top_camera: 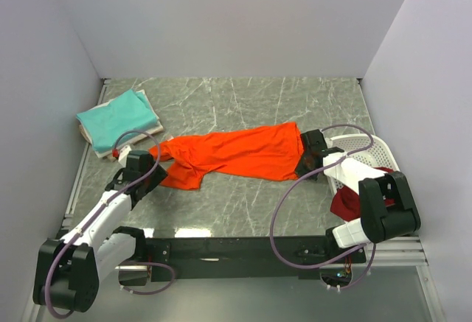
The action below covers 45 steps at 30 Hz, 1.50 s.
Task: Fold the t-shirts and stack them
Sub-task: Flatten the tshirt out
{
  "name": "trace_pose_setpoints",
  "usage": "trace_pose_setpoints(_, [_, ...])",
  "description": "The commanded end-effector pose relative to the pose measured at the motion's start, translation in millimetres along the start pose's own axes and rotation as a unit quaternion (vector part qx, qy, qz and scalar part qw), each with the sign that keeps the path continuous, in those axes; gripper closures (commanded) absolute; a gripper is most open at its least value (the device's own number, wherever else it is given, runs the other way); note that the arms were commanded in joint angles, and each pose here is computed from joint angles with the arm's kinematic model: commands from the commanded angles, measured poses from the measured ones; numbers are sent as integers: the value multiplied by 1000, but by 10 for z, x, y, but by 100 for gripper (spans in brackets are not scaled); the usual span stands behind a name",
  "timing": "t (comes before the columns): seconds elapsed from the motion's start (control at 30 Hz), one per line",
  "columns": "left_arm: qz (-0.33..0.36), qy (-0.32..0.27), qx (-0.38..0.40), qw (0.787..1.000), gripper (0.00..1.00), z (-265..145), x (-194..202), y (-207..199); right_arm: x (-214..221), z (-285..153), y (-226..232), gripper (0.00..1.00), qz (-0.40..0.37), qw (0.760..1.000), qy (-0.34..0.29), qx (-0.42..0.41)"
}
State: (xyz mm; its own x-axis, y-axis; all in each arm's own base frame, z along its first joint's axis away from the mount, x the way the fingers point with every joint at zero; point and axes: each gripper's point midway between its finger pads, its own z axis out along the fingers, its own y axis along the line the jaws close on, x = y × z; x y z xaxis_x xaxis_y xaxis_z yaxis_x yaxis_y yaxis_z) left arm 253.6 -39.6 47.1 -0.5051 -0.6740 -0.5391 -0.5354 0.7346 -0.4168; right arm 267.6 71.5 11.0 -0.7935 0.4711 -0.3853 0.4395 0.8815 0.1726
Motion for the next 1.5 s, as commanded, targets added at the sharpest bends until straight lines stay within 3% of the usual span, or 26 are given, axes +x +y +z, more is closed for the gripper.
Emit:
trace_pose_setpoints(0.0, [-15, -17, 0, 1000, 37, 19, -31, 34, 111, 75, -83, 100, -7, 1000, 22, 16])
trace_pose_setpoints(0.4, [-14, -1, -7, 1000, 55, 123, 89, 99, 147, 63, -118, 100, -8, 999, 24, 19])
trace_pose_setpoints(0.83, [-3, 28, -22, 999, 57, 220, 175, 107, 154, 59, -103, 100, -4, 1000, 25, 13])
trace_pose_setpoints(1.17, [-2, 31, -23, 999, 99, 208, 186, 116, 151, 25, -113, 100, -6, 1000, 20, 12])
trace_pose_setpoints(1.33, [-17, 18, 17, 1000, 100, 62, 17, -141, 20, -163, 32, 100, -9, 1000, 14, -15])
trace_pose_setpoints(1.47, [-14, -35, 81, 996, 100, -186, -533, -696, -419, -536, 334, 100, -17, 998, -32, -53])
